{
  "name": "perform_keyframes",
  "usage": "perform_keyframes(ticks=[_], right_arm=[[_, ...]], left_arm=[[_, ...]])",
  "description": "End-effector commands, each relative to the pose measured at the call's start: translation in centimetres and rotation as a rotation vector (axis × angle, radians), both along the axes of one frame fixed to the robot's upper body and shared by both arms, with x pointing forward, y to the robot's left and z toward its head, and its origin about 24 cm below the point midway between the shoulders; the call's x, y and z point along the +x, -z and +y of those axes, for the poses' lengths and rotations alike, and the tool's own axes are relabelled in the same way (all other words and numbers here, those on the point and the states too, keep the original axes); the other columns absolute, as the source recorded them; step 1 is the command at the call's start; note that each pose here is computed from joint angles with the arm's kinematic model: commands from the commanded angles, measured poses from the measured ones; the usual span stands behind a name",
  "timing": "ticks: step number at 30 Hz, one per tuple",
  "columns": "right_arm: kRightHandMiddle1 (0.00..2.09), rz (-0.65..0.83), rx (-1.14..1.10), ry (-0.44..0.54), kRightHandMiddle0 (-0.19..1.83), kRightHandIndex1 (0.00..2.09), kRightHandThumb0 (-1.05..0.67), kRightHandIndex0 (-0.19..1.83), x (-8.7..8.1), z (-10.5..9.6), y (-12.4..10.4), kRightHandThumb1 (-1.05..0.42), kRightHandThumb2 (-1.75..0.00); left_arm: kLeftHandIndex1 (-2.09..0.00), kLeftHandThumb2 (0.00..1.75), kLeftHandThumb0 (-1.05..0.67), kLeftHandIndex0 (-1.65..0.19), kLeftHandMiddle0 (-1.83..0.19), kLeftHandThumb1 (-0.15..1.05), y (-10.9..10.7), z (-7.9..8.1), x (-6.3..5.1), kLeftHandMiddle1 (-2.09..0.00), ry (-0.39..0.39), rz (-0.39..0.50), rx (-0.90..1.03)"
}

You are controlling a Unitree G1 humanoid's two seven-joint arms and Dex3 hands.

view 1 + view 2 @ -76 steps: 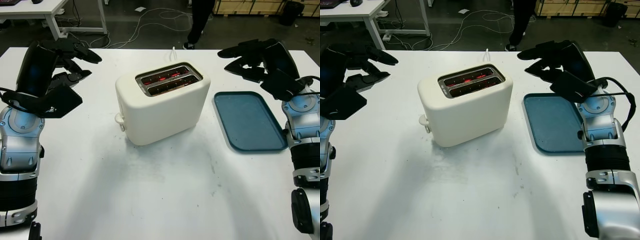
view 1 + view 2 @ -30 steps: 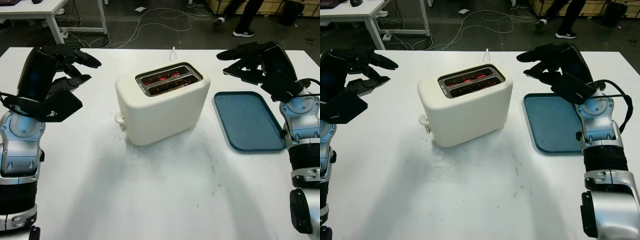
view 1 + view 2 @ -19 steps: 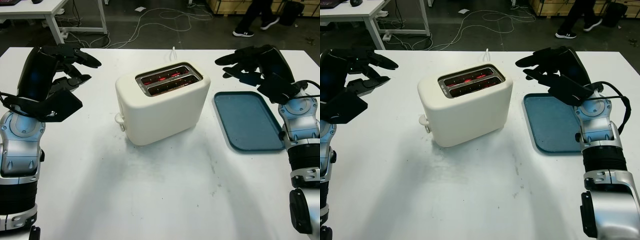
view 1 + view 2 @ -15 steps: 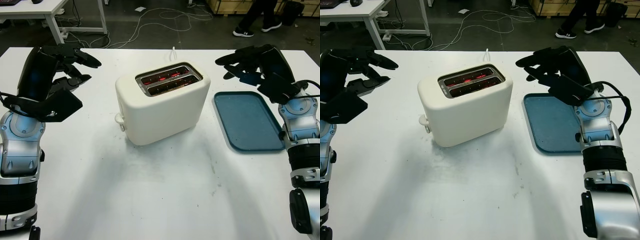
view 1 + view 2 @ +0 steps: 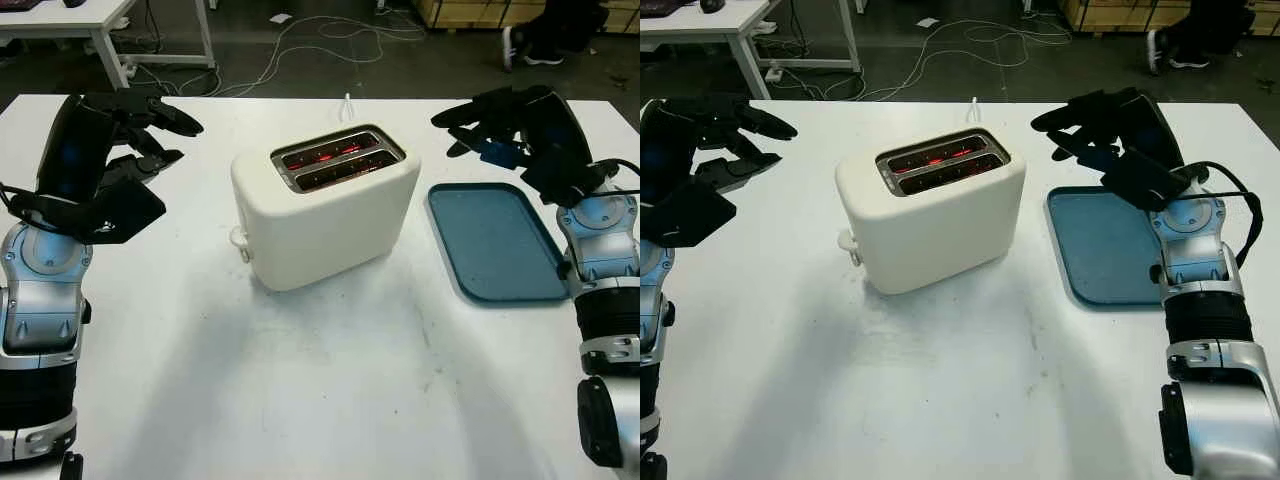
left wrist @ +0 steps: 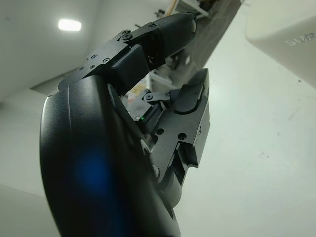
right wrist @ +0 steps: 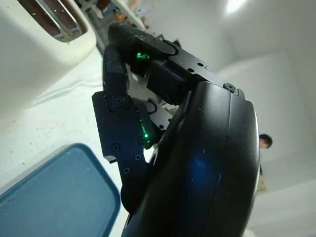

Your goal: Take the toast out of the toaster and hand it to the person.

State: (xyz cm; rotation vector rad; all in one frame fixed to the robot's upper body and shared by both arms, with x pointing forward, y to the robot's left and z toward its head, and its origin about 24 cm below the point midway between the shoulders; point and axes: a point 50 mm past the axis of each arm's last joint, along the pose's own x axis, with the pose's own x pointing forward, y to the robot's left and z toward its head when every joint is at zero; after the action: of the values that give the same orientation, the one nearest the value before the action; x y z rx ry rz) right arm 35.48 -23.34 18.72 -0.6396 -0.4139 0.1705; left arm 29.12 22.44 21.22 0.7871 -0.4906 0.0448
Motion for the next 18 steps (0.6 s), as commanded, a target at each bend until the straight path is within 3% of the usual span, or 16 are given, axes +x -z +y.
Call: perform_keyframes(ticks=[1,3,7,18], right_arm=[[0.55,-0.005,0.011,0.016,0.97,1.01,-0.36,0.92,-0.09,-0.08,-0.01,-0.85,-0.01],[0.8,-0.011,0.004,0.018,0.85,1.14,-0.34,0.88,-0.11,-0.11,-0.03,-0.83,0.0],[1.03,-0.015,0.025,0.005,0.76,1.24,-0.3,0.86,-0.09,-0.17,0.03,-0.82,0.0],[1.22,-0.018,0.007,0.017,0.71,1.43,-0.37,0.8,-0.06,-0.16,0.01,-0.83,0.0]], left_arm=[[-0.57,0.0,0.13,-0.98,-0.94,0.85,-0.15,-0.02,-0.02,-1.15,0.008,-0.014,-0.011],[-0.57,0.0,0.13,-0.97,-0.94,0.85,-0.12,-0.01,-0.03,-1.16,0.008,-0.012,-0.016],[-0.58,0.0,0.17,-0.97,-0.92,0.85,-0.04,0.02,0.01,-1.16,0.013,-0.014,-0.023],[-0.58,0.0,0.12,-0.97,-0.92,0.85,-0.13,0.01,-0.02,-1.1,0.007,-0.013,-0.001]])
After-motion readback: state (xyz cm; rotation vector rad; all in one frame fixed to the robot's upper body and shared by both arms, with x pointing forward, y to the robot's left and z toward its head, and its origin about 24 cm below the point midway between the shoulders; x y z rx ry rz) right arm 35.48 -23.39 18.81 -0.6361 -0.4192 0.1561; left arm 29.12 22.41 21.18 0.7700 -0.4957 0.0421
